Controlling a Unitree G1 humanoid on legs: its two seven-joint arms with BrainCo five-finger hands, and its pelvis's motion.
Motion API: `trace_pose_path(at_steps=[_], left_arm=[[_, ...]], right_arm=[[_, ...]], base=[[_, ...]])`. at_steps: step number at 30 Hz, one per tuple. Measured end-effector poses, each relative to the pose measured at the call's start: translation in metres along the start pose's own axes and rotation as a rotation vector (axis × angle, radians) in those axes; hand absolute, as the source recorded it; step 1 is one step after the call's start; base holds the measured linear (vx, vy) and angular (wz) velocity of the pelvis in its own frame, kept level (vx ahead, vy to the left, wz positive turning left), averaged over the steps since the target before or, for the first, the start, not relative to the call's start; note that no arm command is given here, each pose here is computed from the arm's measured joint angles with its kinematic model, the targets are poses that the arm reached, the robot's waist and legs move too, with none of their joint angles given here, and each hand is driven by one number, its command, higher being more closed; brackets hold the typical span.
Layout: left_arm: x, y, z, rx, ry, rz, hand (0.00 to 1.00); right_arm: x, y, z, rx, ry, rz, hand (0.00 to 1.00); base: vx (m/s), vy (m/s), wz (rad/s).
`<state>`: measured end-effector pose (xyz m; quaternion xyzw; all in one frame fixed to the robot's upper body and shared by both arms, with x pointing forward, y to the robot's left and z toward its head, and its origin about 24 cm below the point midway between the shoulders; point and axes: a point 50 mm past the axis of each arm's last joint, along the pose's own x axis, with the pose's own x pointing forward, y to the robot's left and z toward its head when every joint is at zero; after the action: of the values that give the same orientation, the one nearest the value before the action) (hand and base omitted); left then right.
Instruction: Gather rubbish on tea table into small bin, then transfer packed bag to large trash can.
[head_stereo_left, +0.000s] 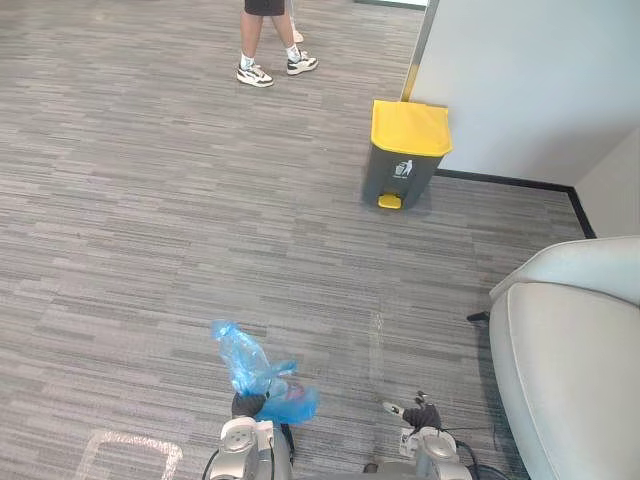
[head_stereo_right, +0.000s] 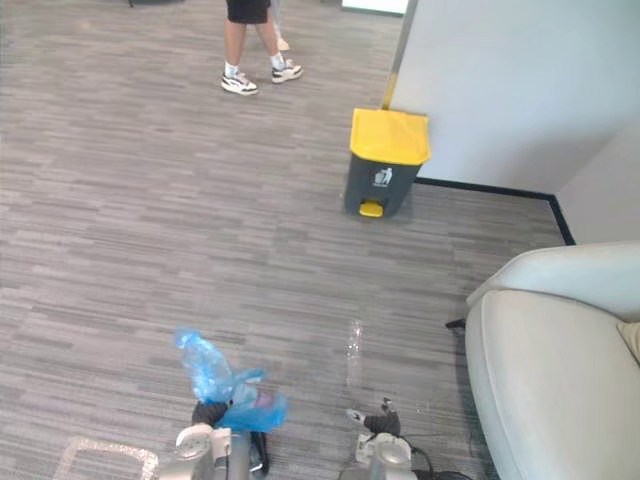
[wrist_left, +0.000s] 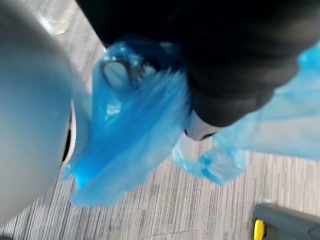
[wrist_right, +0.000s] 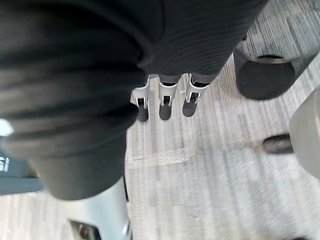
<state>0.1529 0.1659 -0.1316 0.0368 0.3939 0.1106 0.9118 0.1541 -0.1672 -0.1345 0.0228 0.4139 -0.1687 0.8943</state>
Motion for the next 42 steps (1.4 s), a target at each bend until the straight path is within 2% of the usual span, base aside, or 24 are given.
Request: trace_pose_path(at_steps=[10,13,16,18,22,27,35,42], left_arm=[[0.003,0.013,-0.008,0.071,0.038,0.011,1.0],[0.005,0.003,-0.006,0.063,0.05,-0.008,1.0],[0.005,-0.004,-0.001,0.047,0.037,-0.025,1.0],[0.003,-0.01,-0.001,-0.005,0.034,-0.025,1.0],[0.0,-0.011,-0.001,-0.017,0.025,-0.04,1.0],[-0.001,-0.012,-0.001,-0.049,0.023,-0.032,1.0],[-0.002,0.007,-0.012,-0.018,0.053,0.011,1.0],[-0.002,0.007,-0.017,0.021,0.071,-0.002,1.0]], right_arm=[[0.002,-0.003,-0.001,-0.037,0.011,-0.005,0.0],[0.012,-0.018,0.015,-0.065,-0.014,-0.04,0.0],[0.008,-0.023,0.001,-0.059,0.027,-0.054,0.0],[0.005,-0.014,-0.004,-0.077,0.031,-0.021,0.0],[0.003,0.003,-0.001,-0.055,0.025,0.018,0.0],[0.001,-0.007,-0.011,-0.061,0.054,-0.014,0.0],[-0.001,0.001,-0.012,-0.062,0.056,0.011,0.0],[-0.001,-0.002,-0.007,-0.087,0.017,0.007,0.0]], base=[[0.46,-0.042,0.03],[0.56,-0.126,0.06],[0.47,-0.177,0.47],[0.38,-0.061,-0.04],[0.27,0.081,-0.51],[0.31,0.265,-0.42],[0.3,0.212,-0.46],[0.36,-0.075,0.05]])
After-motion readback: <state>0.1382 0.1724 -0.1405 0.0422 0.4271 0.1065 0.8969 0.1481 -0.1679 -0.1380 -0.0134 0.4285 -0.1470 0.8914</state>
